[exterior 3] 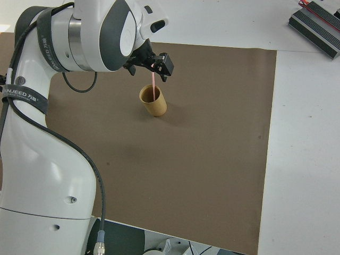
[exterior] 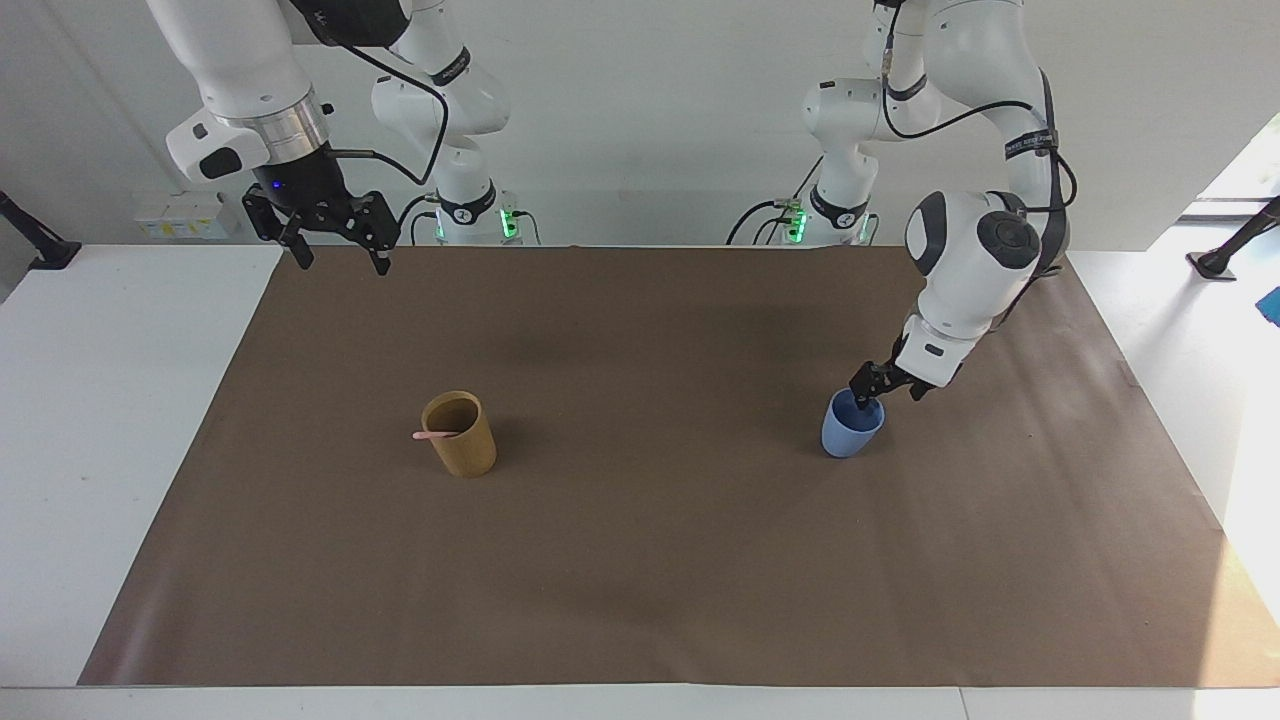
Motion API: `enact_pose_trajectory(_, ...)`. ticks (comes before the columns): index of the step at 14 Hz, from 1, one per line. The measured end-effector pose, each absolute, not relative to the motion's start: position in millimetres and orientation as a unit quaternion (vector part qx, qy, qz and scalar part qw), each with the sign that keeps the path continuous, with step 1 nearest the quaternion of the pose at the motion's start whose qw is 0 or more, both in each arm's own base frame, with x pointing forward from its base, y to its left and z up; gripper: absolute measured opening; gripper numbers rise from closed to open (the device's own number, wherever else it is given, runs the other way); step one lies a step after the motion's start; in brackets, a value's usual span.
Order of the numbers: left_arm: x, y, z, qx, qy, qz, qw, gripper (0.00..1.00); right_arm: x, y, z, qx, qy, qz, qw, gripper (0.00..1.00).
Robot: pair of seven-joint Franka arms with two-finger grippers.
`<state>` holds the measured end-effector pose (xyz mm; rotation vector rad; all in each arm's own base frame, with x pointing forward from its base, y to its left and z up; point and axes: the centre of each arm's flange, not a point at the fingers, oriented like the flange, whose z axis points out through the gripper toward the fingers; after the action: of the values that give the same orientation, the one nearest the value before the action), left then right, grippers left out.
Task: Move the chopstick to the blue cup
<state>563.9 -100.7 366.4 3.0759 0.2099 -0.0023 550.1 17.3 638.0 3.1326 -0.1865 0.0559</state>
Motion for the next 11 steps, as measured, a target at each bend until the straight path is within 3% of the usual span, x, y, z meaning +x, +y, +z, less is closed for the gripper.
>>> enact_pose_trajectory(1,563,-102,362,0.997,0.067,0.000,0.029,1.00,550,17,638,0.998,-0.059,0.017,0.002,1.00)
enact_pose_trajectory(2,562,-103,360,0.997,0.066,0.001,0.029,0.89,550,17,637,0.998,-0.059,0.017,0.002,1.00)
enact_pose_trajectory(8,563,-105,361,0.998,0.047,0.005,0.030,0.11,553,18,639,0.998,-0.059,0.033,0.000,1.00)
enact_pose_trajectory(11,571,-120,385,0.998,0.035,0.024,0.035,0.06,553,18,639,0.998,-0.059,0.033,0.000,1.00)
